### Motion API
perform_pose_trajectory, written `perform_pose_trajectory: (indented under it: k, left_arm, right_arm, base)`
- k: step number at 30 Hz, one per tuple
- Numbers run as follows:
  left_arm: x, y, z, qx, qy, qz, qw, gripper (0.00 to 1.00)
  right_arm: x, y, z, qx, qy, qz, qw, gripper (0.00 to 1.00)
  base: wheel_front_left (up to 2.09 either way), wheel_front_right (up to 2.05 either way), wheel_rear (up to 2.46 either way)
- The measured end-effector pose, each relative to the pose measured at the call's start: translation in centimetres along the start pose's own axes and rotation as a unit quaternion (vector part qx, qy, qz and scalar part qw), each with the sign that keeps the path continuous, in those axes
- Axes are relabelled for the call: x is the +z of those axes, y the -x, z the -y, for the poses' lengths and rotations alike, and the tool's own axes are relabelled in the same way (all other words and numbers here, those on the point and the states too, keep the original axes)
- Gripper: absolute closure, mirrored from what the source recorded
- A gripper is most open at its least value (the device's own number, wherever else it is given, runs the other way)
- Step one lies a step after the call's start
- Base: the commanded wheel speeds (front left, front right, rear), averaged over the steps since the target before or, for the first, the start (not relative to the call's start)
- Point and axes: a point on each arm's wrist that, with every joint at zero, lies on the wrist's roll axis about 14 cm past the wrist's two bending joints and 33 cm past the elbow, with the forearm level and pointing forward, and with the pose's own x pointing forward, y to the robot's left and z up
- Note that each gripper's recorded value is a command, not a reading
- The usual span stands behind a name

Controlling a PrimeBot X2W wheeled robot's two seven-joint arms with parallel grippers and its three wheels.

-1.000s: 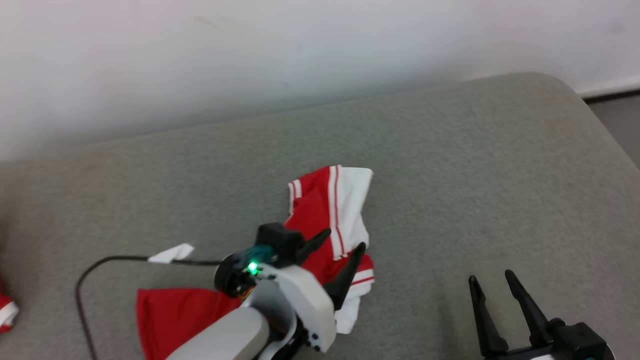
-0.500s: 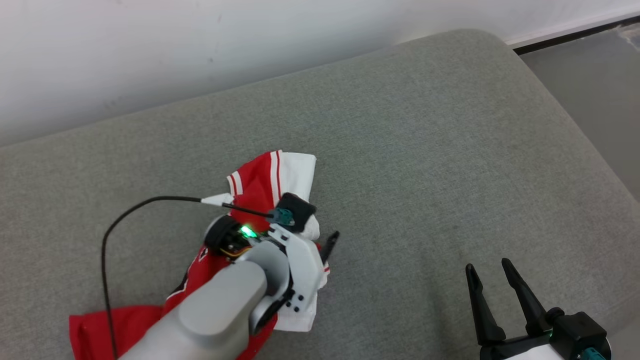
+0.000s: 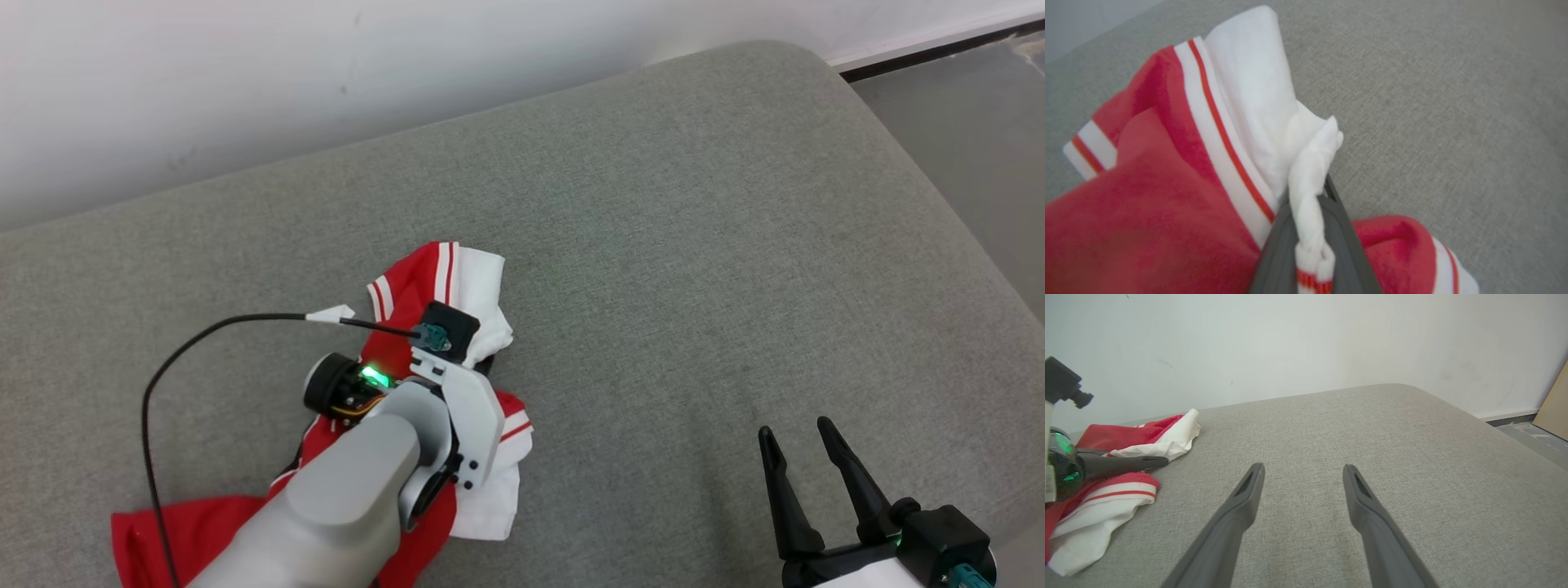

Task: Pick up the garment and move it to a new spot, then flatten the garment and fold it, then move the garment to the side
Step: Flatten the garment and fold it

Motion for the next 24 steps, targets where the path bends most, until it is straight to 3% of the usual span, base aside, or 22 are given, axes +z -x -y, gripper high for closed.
perform_pose_trajectory:
  k: [7, 11, 15, 16, 17, 18, 24]
  left_arm:
    - [4.3, 0.2, 2.1, -0.031, 0.040, 0.087, 0.995, 1.00]
    - [7.1, 1.0, 4.8, -0.076, 0.064, 0.148, 0.984, 1.00]
    - [6.8, 2.0, 7.9, -0.120, 0.073, 0.164, 0.977, 1.00]
    - [6.6, 2.2, 8.5, -0.129, 0.076, 0.165, 0.975, 0.89]
    - [6.4, 2.4, 9.3, -0.139, 0.076, 0.166, 0.973, 0.60]
    - [6.1, 2.6, 10.0, -0.149, 0.074, 0.168, 0.972, 0.02]
    - [5.3, 4.0, 13.3, -0.199, 0.090, 0.173, 0.960, 0.00]
  right_arm:
    - [0.2, 0.1, 0.1, -0.001, 0.000, 0.004, 1.000, 0.00]
    - [0.2, 0.2, 0.1, 0.000, 0.000, 0.005, 1.000, 0.00]
    - [0.1, 0.1, -0.2, 0.005, 0.000, 0.003, 1.000, 0.00]
    - [0.1, 0.1, -0.3, 0.006, 0.000, 0.003, 1.000, 0.00]
    - [0.1, 0.0, -0.4, 0.007, 0.001, 0.003, 1.000, 0.00]
    - [0.0, 0.0, -0.5, 0.009, 0.001, 0.003, 1.000, 0.00]
    - [-0.1, 0.0, -0.6, 0.012, 0.000, 0.001, 1.000, 0.00]
  base:
    - [0.00, 0.00, 0.00]
    - [0.00, 0.00, 0.00]
    - [0.00, 0.00, 0.00]
    - [0.00, 0.00, 0.00]
    - [0.00, 0.00, 0.00]
    - [0.00, 0.00, 0.00]
    - [0.00, 0.00, 0.00]
